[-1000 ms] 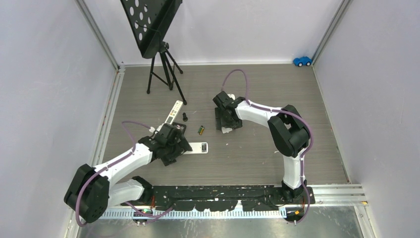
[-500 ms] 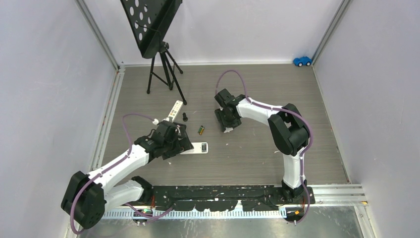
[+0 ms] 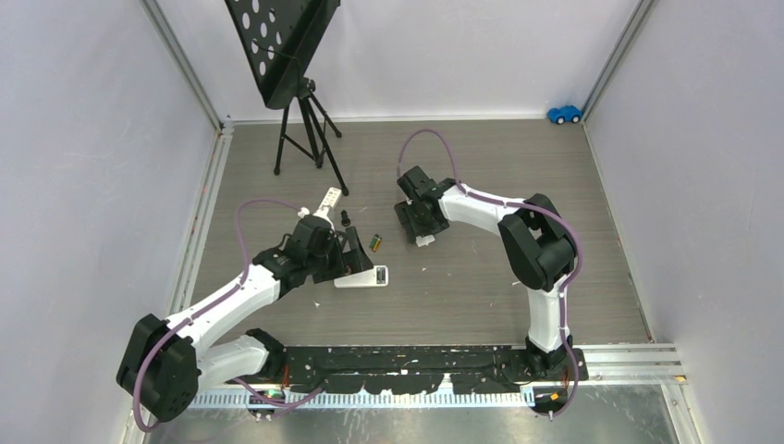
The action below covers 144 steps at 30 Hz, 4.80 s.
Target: Load the batteries into the remote control
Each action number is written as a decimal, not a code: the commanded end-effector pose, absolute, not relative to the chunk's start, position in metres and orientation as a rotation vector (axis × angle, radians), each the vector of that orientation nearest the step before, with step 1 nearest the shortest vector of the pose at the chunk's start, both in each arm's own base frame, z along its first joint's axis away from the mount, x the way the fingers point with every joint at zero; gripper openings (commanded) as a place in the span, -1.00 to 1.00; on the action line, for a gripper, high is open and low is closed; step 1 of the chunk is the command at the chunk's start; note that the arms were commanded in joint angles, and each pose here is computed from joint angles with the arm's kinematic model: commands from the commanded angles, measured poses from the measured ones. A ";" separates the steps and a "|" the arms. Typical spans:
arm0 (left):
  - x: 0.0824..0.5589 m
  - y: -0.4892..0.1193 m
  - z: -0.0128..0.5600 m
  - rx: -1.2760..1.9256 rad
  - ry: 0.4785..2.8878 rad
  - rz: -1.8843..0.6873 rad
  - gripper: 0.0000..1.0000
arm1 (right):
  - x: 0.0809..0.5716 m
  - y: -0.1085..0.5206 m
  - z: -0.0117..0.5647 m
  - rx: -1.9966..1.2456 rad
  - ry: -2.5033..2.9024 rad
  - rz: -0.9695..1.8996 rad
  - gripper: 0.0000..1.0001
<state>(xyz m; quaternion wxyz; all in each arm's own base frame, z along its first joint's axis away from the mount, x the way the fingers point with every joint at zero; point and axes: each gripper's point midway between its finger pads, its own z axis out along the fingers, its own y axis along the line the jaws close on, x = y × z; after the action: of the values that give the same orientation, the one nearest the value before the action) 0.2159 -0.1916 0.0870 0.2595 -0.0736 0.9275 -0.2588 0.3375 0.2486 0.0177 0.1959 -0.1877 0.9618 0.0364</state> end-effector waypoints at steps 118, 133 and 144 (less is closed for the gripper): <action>0.202 -0.280 0.246 0.470 2.039 -1.836 -1.00 | 0.232 0.310 0.230 -0.290 2.076 1.462 0.35; 0.178 -0.272 0.264 0.571 1.978 -1.872 -1.00 | 0.198 0.317 0.260 -0.458 1.952 1.684 -0.40; 0.185 -0.274 0.262 0.531 2.021 -1.868 -0.88 | 0.186 0.322 0.272 -0.507 1.919 1.796 -0.92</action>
<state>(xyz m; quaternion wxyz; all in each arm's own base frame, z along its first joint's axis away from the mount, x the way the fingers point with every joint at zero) 0.1826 -0.2733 0.2495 0.1589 0.1787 0.7156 -0.6563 0.1945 0.3187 0.2534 0.2271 -0.1588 0.7262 0.6291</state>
